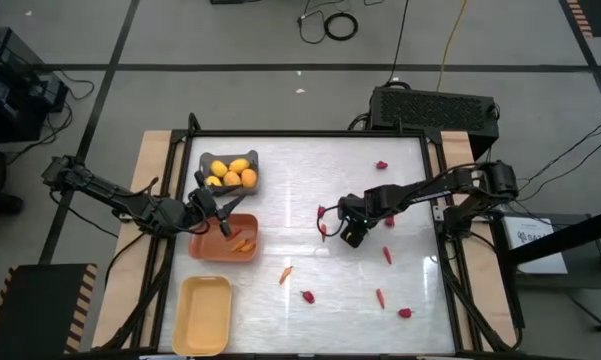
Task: Sort produce into baskets
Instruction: Put the yellow chili pepper into the orange bin
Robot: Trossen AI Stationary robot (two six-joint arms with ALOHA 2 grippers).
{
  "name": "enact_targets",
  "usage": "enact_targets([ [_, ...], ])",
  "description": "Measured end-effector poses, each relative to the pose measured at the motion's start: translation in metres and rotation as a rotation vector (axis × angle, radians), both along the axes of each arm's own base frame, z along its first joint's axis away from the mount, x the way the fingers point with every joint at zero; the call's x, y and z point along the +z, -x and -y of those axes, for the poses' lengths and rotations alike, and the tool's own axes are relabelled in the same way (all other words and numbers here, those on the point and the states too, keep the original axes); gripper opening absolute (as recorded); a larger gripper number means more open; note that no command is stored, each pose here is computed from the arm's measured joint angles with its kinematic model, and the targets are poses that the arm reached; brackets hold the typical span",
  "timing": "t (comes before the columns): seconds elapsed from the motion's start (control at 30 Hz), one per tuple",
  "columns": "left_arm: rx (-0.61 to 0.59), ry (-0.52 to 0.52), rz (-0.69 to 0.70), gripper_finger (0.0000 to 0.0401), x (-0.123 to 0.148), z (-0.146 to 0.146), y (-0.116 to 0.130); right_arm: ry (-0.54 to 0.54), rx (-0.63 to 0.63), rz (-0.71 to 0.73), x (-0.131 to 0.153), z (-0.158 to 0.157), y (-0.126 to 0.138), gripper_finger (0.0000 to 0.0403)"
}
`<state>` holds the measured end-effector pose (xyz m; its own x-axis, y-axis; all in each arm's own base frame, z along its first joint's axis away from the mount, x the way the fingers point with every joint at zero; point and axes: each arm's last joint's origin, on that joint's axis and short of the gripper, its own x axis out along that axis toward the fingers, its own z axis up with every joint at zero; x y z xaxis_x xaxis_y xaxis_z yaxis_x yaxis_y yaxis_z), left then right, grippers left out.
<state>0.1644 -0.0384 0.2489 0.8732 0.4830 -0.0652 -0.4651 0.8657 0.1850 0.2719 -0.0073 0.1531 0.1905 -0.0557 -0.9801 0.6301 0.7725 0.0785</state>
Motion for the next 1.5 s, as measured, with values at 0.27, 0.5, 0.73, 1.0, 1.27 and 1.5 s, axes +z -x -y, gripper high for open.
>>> enact_targets([
  [0.27,0.000,-0.001,-0.002,0.0134,0.000,0.000,0.000,-0.004,-0.006,-0.052,-0.014,0.000,-0.004,0.0135],
  [0.5,0.000,-0.003,-0.007,0.0134,-0.001,0.000,0.000,0.000,0.025,-0.083,-0.023,0.000,-0.006,0.0122],
  [0.73,0.000,-0.003,-0.007,0.0134,-0.001,0.000,0.000,-0.003,0.028,-0.056,-0.014,-0.001,-0.003,0.0056],
  [1.0,0.000,-0.003,-0.007,0.0134,-0.001,0.000,0.000,0.009,0.004,0.026,-0.009,-0.001,-0.007,0.0005],
  [1.27,0.000,-0.004,-0.007,0.0134,-0.001,0.000,0.000,0.020,0.084,0.499,0.012,-0.016,-0.048,0.0005],
  [1.5,0.000,-0.003,-0.007,0.0134,-0.001,0.000,0.000,0.190,0.120,1.107,0.053,-0.035,-0.084,0.0004],
])
